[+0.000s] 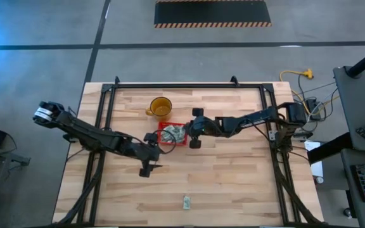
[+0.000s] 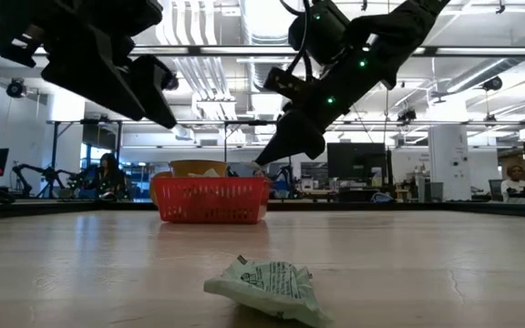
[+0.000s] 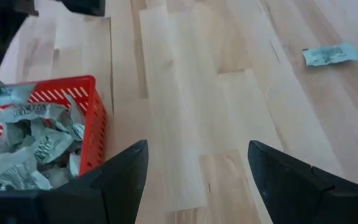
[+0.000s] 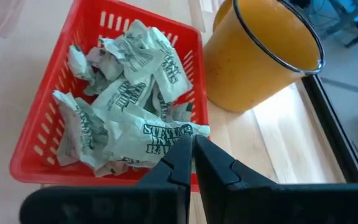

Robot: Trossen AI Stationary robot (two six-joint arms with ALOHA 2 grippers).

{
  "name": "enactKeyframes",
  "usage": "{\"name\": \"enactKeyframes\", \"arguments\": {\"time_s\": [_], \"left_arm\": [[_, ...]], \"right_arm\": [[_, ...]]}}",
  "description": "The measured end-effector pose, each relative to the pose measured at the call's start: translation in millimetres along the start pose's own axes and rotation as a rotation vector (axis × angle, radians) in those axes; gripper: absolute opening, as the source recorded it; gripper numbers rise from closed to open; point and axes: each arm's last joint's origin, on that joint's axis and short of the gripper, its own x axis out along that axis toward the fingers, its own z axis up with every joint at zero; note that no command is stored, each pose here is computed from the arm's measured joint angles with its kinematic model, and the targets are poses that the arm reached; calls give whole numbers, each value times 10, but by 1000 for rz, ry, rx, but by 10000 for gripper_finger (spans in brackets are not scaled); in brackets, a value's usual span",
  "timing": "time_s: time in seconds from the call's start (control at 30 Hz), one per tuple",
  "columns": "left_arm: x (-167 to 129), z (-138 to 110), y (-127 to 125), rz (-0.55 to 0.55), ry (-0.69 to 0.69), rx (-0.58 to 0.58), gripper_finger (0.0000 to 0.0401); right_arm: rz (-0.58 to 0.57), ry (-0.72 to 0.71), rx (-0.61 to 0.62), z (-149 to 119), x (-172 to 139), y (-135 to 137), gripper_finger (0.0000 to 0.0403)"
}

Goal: Pick and place Stevia / Truvia into bins
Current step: Put the gray stevia packet into the red basket

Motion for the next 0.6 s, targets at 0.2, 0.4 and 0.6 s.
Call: {"name": "enactKeyframes", "arguments": {"time_s": [0.2, 0.4, 0.6], "left_arm": [[56, 4, -10, 0, -4, -24, 259], [100, -15, -17, 1, 12, -46, 259], [198, -5, -34, 0, -6, -20, 259]], "right_arm": [[73, -6, -16, -12, -1, 27, 32], [97, -12, -25, -11, 0, 28, 97], [111, 15, -70, 0, -29, 54, 148]]}}
